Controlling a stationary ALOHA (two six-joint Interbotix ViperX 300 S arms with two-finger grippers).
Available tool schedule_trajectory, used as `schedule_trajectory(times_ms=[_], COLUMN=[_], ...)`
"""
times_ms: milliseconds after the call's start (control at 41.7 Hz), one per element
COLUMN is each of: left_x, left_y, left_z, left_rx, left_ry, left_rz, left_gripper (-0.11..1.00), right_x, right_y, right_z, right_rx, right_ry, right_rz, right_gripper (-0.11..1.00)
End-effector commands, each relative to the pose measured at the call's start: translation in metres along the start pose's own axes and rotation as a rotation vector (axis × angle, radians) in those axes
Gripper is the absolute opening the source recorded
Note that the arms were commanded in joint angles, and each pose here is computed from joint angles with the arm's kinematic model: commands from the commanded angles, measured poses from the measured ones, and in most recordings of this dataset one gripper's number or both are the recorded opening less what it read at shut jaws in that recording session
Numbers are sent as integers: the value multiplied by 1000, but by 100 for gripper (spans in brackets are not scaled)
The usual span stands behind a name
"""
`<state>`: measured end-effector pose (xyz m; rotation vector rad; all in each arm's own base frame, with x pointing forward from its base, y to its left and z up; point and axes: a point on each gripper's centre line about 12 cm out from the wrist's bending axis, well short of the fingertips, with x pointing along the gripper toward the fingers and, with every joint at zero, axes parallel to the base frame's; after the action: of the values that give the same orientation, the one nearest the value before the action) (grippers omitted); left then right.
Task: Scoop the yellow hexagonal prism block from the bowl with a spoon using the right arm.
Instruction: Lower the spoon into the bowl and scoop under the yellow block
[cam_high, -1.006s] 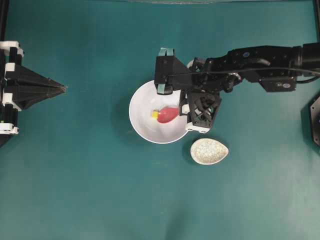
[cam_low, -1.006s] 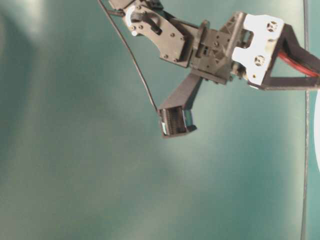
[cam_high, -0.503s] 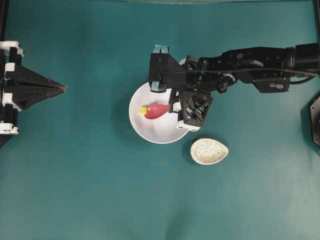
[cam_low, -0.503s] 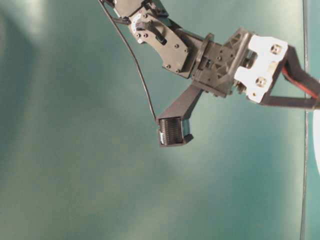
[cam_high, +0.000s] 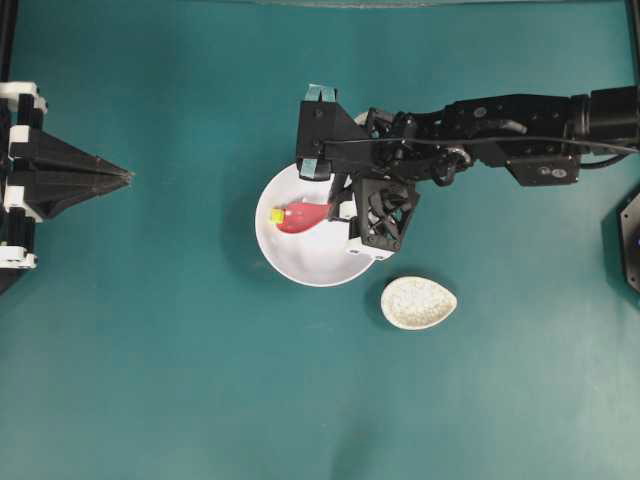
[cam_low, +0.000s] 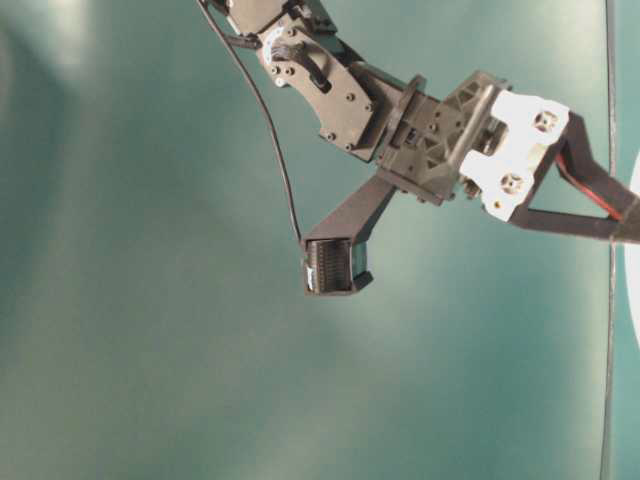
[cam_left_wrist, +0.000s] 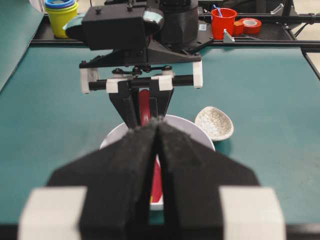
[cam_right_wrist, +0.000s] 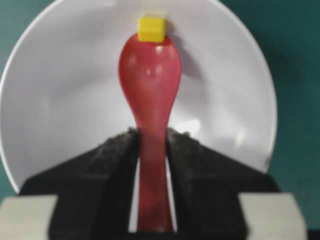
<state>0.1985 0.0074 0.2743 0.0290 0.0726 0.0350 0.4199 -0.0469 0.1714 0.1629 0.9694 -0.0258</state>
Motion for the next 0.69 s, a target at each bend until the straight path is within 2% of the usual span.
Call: schedule_trajectory(times_ms=[0,407,671], left_x=[2,2,2], left_y=[0,0,0], left_z=[8,7,7], left_rx=[5,5,5], left_ry=[-20,-17,-17], left_rz=[2,2,2], left_gripper=[-1,-1,-1], right_x=[-10,-13,-17], right_y=[2,0,-1], right_z=[14,13,3], right_rx=[-5,-3,21], right_ry=[-58,-109,-146], right_rz=[-1,-17,-29], right_gripper=[26,26,26])
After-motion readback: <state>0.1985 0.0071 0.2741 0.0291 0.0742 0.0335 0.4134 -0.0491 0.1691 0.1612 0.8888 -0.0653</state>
